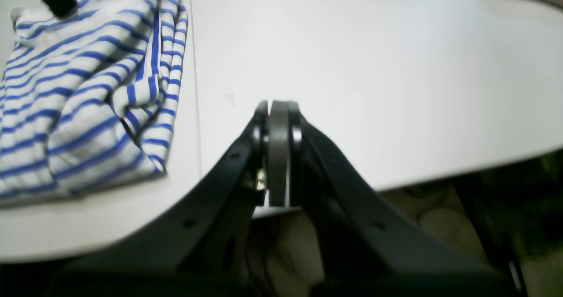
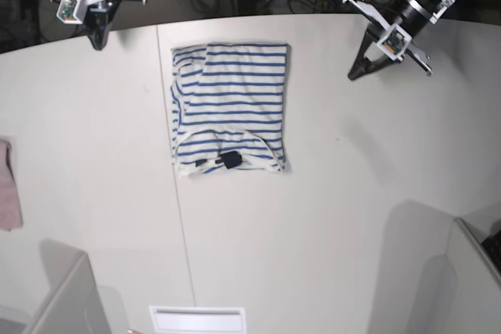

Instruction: Fold the T-shirt properly

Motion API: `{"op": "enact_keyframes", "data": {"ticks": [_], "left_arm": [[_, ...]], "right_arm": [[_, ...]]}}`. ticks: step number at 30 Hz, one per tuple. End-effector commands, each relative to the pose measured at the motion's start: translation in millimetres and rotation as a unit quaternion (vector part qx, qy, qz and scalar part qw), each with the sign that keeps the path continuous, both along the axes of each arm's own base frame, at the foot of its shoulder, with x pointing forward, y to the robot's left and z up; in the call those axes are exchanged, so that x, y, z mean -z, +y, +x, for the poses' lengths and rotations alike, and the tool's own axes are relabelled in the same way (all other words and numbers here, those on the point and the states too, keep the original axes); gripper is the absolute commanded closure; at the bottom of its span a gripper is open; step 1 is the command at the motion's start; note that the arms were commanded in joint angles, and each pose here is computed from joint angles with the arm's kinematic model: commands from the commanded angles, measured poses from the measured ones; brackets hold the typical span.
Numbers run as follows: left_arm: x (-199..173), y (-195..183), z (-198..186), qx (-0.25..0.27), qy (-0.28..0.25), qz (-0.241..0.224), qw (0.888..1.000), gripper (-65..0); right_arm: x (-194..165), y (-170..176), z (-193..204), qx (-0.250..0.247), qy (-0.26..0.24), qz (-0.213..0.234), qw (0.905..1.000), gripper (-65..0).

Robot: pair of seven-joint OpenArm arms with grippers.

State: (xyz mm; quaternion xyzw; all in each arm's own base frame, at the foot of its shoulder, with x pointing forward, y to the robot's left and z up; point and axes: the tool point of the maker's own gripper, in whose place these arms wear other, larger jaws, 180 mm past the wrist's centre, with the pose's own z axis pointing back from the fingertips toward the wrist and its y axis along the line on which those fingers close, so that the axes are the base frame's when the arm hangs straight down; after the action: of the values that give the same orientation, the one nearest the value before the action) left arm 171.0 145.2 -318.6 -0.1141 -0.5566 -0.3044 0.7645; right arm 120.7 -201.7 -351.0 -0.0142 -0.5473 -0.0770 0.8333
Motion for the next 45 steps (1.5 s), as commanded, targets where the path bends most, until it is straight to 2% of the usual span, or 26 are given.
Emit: {"op": "enact_keyframes", "data": {"ticks": [1,6,11,13,17,20,23,25,27,30,32,33,36,39,41,43,45], "left_arm": [[-11,-6,-7,0.009,-0.012,-0.019,1.0,0.0],[-2,-15,-45,0.035,0.028,-0.041,0.998,0.0],[26,-29,-90,0.054,0.11,-0.062,0.99,0.0],[44,-32,-108,0.052,0.148,-0.073,0.985,0.0],[92,-34,-154,0.041,0.241,-0.088,0.966,0.0],[123,-35,-191,0.051,0.309,-0.088,0.946,0.0],[159,-33,-228,0.051,0.378,-0.086,0.921,0.0],[182,-33,-250,0.052,0.42,-0.082,0.902,0.0],[203,-28,-262,0.042,0.44,-0.06,0.895,0.0],[234,-29,-275,0.037,0.461,-0.019,0.886,0.0],[255,-30,-280,0.025,0.472,0.009,0.881,0.0],[266,-27,-281,0.013,0.477,0.024,0.879,0.0],[296,-11,-278,-0.036,0.49,0.073,0.868,0.0],[316,0,-279,-0.067,0.516,0.107,0.847,0.0],[323,4,-278,-0.079,0.534,0.118,0.833,0.0],[326,8,-267,-0.084,0.534,0.123,0.832,0.0],[329,8,-249,-0.086,0.523,0.123,0.839,0.0]], "right_arm": [[-6,0,-8,-0.001,-0.001,-0.004,1.0,0.0],[19,28,-57,-0.023,0.09,0.033,0.9951,0.0],[36,55,-87,-0.046,0.158,0.066,0.9841,0.0],[47,68,-98,-0.056,0.195,0.082,0.9758,0.0],[92,100,-131,-0.085,0.291,0.12,0.9455,0.0],[131,114,-154,-0.097,0.352,0.134,0.9212,0.0],[171,117,-177,-0.109,0.411,0.134,0.8952,0.0],[198,123,-196,-0.134,0.453,0.131,0.8717,0.0],[220,121,-219,-0.158,0.494,0.119,0.8466,0.0],[254,108,-249,-0.19,0.56,0.088,0.8017,0.0],[272,94,-257,-0.198,0.581,0.066,0.7866,0.0],[281,88,-256,-0.202,0.581,0.054,0.7869,0.0],[297,72,-242,-0.215,0.562,0.019,0.7983,0.0],[300,58,-231,-0.223,0.545,-0.006,0.808,0.0],[301,60,-221,-0.224,0.53,-0.006,0.8178,0.0],[302,63,-213,-0.227,0.52,-0.004,0.8235,0.0],[303,68,-201,-0.23,0.507,-0.002,0.8305,0.0]]}}
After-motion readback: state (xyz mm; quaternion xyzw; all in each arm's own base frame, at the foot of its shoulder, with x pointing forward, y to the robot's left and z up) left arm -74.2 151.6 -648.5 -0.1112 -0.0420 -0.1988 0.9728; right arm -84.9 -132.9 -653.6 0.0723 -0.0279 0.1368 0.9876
